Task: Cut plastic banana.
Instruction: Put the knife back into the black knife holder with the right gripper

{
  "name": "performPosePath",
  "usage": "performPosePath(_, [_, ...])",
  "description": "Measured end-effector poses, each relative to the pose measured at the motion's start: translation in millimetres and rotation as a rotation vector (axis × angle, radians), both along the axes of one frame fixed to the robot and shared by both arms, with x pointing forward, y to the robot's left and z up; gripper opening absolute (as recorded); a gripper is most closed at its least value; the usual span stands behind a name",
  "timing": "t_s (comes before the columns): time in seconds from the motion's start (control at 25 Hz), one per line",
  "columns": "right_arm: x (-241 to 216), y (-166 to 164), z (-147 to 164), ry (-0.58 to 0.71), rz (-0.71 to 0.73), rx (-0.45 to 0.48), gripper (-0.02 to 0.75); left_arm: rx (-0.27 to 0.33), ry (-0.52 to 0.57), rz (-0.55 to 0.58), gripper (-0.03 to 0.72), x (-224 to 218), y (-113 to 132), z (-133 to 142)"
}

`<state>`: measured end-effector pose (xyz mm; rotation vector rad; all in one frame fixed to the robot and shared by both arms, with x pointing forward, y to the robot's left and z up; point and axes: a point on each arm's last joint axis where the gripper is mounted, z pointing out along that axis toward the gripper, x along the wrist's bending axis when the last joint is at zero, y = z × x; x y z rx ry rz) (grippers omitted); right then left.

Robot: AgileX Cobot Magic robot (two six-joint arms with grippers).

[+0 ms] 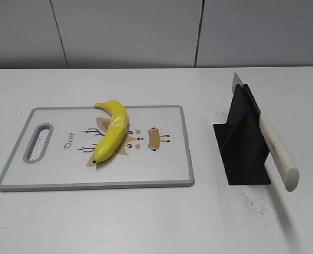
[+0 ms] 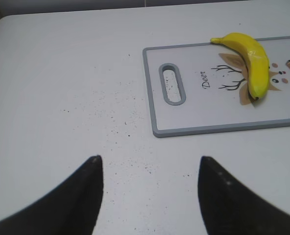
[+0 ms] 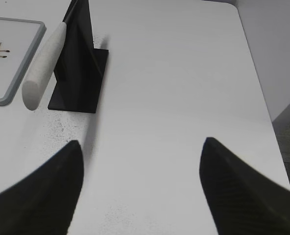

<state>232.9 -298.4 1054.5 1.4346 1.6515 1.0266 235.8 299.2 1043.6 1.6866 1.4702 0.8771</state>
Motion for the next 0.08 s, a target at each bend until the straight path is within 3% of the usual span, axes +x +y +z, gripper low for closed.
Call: performPosePath(0.08, [0.0,0.0,0.0,0.000,0.000,0.000,0.560,0.000,0.000,0.000,0.588,0.0,0.0,0.0])
